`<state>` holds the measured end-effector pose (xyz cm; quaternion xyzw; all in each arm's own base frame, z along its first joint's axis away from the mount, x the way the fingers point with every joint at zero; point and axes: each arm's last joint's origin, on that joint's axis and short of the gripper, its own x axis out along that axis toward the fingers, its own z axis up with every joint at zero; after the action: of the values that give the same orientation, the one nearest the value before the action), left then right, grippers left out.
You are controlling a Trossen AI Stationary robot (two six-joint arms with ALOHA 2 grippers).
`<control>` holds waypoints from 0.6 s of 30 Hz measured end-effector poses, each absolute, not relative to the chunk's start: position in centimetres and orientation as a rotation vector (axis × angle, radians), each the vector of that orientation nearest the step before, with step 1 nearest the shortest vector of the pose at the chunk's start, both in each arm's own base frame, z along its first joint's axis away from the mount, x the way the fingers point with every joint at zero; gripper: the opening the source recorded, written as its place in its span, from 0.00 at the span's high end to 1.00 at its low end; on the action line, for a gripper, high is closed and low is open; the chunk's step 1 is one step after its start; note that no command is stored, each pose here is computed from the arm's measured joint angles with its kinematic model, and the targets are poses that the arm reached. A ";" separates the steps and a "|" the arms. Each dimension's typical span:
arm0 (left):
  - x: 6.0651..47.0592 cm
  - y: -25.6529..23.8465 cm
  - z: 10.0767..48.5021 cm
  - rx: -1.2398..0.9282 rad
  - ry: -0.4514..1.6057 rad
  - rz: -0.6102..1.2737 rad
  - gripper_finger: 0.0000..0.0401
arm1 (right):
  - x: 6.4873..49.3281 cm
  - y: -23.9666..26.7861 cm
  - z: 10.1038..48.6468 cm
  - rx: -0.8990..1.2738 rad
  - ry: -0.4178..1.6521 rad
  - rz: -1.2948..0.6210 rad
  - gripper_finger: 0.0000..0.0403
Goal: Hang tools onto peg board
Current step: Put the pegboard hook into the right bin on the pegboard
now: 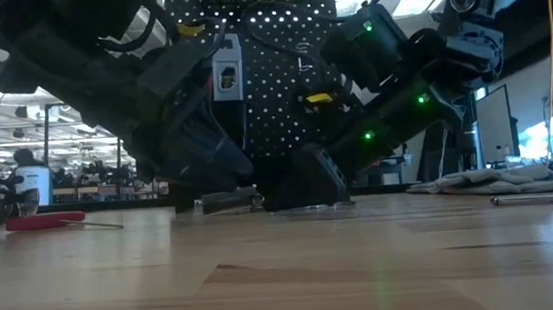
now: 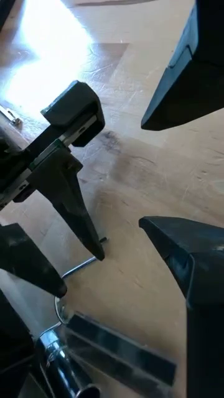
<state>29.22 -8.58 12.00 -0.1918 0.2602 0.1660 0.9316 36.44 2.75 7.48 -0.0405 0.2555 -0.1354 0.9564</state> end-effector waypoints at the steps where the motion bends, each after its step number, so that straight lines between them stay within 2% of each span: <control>1: 29.2 -8.6 12.0 -0.394 0.531 0.340 0.44 | 36.4 2.8 7.4 -0.071 0.525 -0.269 0.54; 9: 29.2 -8.6 12.0 -0.369 0.540 0.335 0.44 | 36.3 3.8 7.4 0.052 0.562 -0.079 0.54; 18: 28.9 -8.5 11.6 -0.322 0.586 0.337 0.44 | 35.5 6.8 9.0 0.042 0.575 0.072 0.54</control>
<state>28.93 -8.49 11.62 -0.1575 0.2864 0.1646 0.9306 35.54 6.83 8.99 0.0205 0.2836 0.0356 0.9581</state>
